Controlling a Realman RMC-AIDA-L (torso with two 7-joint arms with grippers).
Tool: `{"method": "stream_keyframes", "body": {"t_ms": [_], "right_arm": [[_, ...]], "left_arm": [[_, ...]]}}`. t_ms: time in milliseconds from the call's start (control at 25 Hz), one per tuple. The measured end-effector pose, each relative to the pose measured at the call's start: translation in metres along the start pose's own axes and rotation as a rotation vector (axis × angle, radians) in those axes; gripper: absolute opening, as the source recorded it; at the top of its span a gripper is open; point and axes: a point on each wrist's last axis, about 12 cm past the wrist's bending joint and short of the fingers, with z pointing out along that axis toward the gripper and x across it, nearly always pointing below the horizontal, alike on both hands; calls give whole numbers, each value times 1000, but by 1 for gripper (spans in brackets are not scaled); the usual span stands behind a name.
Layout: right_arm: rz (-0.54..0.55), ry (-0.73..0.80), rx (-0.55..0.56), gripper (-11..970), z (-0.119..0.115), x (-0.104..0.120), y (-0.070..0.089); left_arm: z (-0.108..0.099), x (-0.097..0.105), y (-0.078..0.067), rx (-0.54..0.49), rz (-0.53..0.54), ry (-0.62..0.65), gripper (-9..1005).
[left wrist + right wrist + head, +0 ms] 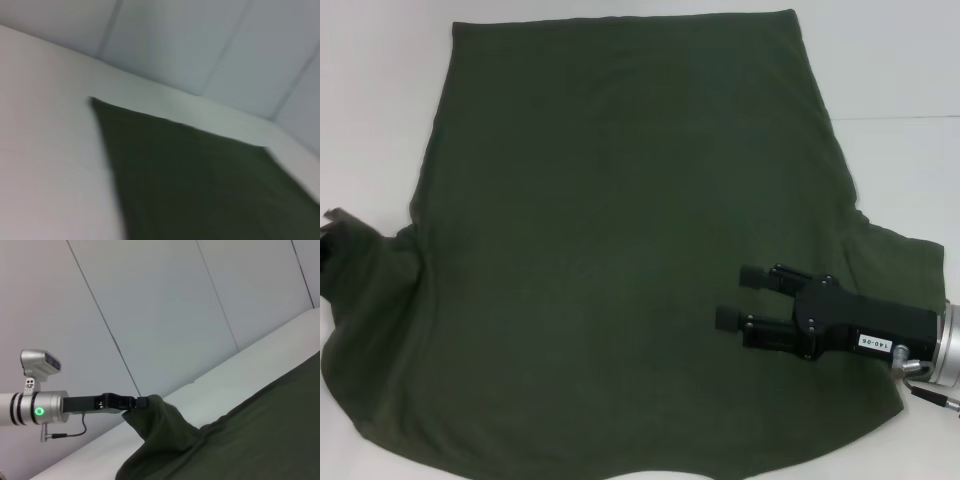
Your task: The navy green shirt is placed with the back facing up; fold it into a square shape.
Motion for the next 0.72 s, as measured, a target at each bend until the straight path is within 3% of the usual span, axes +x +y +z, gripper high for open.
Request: {"method": "stream_keyframes", "body": {"t_ms": [200,720], "right_arm": [[-3,0,-2,915,1,-1,0],[-7,-1,0,915,0,0,0]], "left_arm": [[4,-3,-13,102,-31,18,-1],[38,-4,-42,224,-75,105,23]]}}
